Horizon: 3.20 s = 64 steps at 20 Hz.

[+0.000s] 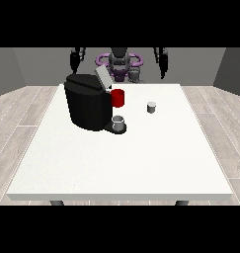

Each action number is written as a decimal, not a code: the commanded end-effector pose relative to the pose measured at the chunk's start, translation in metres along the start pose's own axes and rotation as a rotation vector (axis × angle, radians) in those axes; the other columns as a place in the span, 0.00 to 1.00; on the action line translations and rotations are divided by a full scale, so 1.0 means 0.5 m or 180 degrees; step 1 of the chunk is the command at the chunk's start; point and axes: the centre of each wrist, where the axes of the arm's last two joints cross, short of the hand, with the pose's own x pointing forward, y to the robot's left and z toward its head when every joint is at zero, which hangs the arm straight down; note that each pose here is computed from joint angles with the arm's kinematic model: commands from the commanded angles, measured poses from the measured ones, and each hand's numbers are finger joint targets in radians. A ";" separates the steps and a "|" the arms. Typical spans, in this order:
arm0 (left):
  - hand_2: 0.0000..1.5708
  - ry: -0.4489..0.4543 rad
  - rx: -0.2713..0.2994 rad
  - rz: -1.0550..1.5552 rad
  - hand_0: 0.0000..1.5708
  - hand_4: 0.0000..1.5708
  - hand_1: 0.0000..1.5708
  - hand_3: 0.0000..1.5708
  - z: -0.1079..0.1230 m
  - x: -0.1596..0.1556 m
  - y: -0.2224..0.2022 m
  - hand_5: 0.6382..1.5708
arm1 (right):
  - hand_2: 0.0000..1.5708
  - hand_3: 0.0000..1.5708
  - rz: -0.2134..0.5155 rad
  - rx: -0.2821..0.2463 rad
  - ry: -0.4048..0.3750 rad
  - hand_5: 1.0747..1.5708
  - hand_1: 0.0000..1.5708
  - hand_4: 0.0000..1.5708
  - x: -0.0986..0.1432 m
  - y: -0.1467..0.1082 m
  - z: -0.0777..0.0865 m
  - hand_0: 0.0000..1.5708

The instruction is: Insert the coffee pod into the coffee machine and close the lid

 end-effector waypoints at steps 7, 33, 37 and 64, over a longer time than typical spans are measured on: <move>0.00 -0.0358 -0.0048 0.0272 0.00 0.18 0.00 0.00 0.029 -0.020 -0.025 1.00 | 0.00 0.00 -0.0160 -0.0662 0.0171 1.00 0.00 0.08 -0.061 -0.033 0.045 0.00; 0.00 0.0218 0.0063 -0.0891 0.00 0.00 0.00 0.00 -0.205 0.038 0.137 1.00 | 0.00 0.00 -0.0270 -0.0220 -0.0432 1.00 0.00 0.21 0.028 0.007 -0.059 0.00; 0.00 0.0399 -0.0125 -0.1047 0.00 0.00 0.00 0.00 -0.190 -0.007 0.147 1.00 | 0.00 0.00 -0.0263 -0.0441 -0.0145 1.00 0.00 0.25 0.005 0.002 -0.055 0.00; 0.53 0.0533 -0.0189 -0.2418 0.44 0.00 0.44 0.38 -0.226 -0.065 0.126 1.00 | 0.00 0.00 -0.0042 -0.0439 -0.0023 1.00 0.00 0.31 -0.005 0.051 -0.095 0.00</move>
